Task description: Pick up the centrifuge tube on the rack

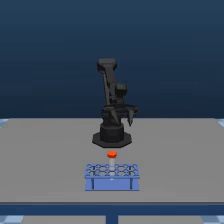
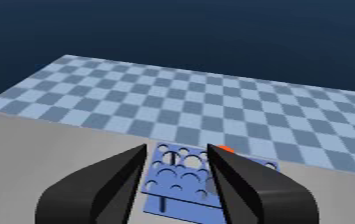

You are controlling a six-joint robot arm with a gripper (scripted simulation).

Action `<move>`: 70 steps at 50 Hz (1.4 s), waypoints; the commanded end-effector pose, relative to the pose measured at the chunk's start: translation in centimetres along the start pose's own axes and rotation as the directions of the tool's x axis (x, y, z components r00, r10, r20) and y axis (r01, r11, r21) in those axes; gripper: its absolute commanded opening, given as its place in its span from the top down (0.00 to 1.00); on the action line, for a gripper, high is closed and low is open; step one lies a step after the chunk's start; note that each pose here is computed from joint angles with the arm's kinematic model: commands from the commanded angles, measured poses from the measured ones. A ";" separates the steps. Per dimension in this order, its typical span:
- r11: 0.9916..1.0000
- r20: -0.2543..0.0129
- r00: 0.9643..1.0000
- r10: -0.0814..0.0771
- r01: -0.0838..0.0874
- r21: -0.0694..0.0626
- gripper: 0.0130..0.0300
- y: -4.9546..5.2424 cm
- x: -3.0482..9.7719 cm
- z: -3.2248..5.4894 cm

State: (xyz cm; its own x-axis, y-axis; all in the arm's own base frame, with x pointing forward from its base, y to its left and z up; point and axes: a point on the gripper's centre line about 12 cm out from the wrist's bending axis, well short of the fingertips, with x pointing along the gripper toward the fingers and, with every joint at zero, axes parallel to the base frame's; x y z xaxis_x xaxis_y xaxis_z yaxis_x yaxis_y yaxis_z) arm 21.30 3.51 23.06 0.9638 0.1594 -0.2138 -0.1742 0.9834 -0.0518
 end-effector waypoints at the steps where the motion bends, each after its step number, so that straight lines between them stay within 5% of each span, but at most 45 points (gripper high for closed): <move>1: 1.000 -0.013 1.000 -0.009 0.009 0.009 0.00 -0.3 0.4 -0.03; 10: 1.000 -0.043 0.999 -0.022 0.023 0.019 0.00 -0.7 1.3 -0.12; 20: 0.998 -0.097 0.994 -0.045 0.049 0.035 0.00 -1.6 2.9 -0.28; 23: 0.997 -0.129 0.990 -0.058 0.064 0.044 0.00 -2.1 3.9 -0.36; 25: 0.997 -0.129 0.990 -0.058 0.064 0.044 0.00 -2.1 3.9 -0.36; 28: 0.995 -0.162 0.984 -0.071 0.081 0.053 0.00 -2.6 4.9 -0.45; 30: 0.995 -0.162 0.984 -0.071 0.081 0.053 0.00 -2.6 4.9 -0.45; 33: 0.994 -0.190 0.978 -0.082 0.095 0.061 0.00 -3.0 5.7 -0.54; 35: 0.994 -0.190 0.978 -0.082 0.095 0.061 0.00 -3.0 5.7 -0.54; 38: 0.992 -0.213 0.973 -0.090 0.106 0.066 0.00 -3.4 6.5 -0.62; 40: 0.992 -0.213 0.973 -0.090 0.106 0.066 0.00 -3.4 6.5 -0.62; 48: 0.989 -0.251 0.962 -0.104 0.127 0.075 0.00 -4.0 7.6 -0.71; 50: 0.989 -0.251 0.962 -0.104 0.127 0.075 0.00 -4.0 7.6 -0.71; 53: 0.987 -0.269 0.957 -0.111 0.137 0.078 0.00 -4.3 8.2 -0.75; 55: 0.987 -0.269 0.957 -0.111 0.137 0.078 0.00 -4.3 8.2 -0.75; 58: 0.986 -0.288 0.950 -0.118 0.147 0.082 0.00 -4.6 8.8 -0.79; 70: 0.983 -0.311 0.942 -0.125 0.159 0.087 0.00 -5.0 9.6 -0.90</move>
State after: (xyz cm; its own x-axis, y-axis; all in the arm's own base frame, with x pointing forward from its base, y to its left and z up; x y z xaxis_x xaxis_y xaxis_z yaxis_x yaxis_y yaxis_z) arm 31.20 0.13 20.51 0.8730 0.0037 -0.4877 -0.0014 1.0000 0.0050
